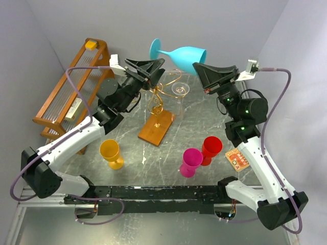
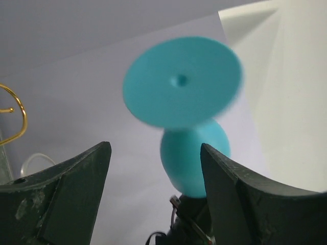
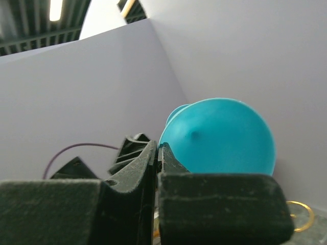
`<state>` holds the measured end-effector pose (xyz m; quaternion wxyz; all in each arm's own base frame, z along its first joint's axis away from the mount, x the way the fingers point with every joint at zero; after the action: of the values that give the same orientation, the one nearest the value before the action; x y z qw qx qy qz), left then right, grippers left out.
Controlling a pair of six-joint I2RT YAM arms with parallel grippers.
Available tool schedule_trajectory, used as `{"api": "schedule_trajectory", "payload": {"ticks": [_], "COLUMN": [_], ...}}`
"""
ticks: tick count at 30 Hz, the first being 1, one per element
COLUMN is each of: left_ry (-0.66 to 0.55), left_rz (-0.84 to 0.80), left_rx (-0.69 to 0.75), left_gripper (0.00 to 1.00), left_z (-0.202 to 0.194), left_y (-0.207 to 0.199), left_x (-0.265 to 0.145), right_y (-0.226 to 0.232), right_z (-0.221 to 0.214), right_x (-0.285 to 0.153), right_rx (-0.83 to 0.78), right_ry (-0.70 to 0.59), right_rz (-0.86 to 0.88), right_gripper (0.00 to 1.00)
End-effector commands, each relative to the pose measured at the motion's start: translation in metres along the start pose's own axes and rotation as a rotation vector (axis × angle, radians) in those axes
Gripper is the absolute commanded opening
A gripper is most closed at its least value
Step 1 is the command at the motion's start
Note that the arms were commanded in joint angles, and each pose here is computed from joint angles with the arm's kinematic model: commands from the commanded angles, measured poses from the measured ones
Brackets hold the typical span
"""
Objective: Place the wine glass upside down on the wine glass rack
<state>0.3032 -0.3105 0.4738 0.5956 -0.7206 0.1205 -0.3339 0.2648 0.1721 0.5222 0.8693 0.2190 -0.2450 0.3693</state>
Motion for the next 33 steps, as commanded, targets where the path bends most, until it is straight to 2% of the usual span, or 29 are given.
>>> {"api": "schedule_trajectory", "payload": {"ticks": [1, 4, 8, 14, 17, 21, 27, 31, 33], "left_ry": [-0.098, -0.146, -0.193, -0.224, -0.228, -0.243, -0.291, -0.291, -0.291], "left_rz": [-0.114, -0.129, -0.221, -0.25, -0.232, -0.223, -0.191, -0.164, -0.154], "left_rx": [-0.058, -0.071, -0.05, -0.03, -0.014, -0.004, 0.004, 0.0, 0.005], "left_gripper": [0.8, 0.78, 0.67, 0.65, 0.63, 0.66, 0.77, 0.79, 0.74], "left_z": [0.014, 0.022, 0.031, 0.037, 0.037, 0.04, 0.048, 0.049, 0.049], "left_y": [-0.026, -0.026, -0.041, -0.05, -0.05, -0.052, -0.054, -0.05, -0.049], "left_x": [0.01, 0.009, -0.003, -0.019, -0.026, -0.033, -0.037, -0.034, -0.032], "right_y": [0.029, 0.037, 0.048, 0.047, 0.034, 0.015, 0.033, 0.039, 0.041], "right_z": [0.009, 0.002, -0.005, -0.01, -0.01, -0.018, -0.021, -0.021, -0.021], "right_x": [0.006, 0.006, 0.005, 0.006, 0.013, 0.027, 0.033, 0.031, 0.03], "right_rx": [-0.035, -0.036, -0.018, 0.001, 0.044, 0.137, 0.199, 0.204, 0.219], "right_ry": [-0.063, -0.061, -0.048, -0.045, -0.058, -0.028, -0.026, -0.034, -0.045], "right_rz": [0.086, 0.091, 0.109, 0.082, -0.004, -0.131, -0.028, -0.009, 0.0], "right_gripper": [0.0, 0.0, 0.0, 0.0, 0.0, 0.0, 0.0, 0.0, 0.0]}}
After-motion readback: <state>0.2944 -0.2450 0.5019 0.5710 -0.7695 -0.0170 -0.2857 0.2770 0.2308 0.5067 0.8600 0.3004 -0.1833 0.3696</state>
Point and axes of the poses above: each gripper's point midway between its finger pads, its own x axis out along the fingers, its own y axis along the line the jaws close on, z = x × y, the point moved 2 cm from there along -x, back along the fingers, and after that the axes turned 15 degrees about -x, right-handed, at the moved point
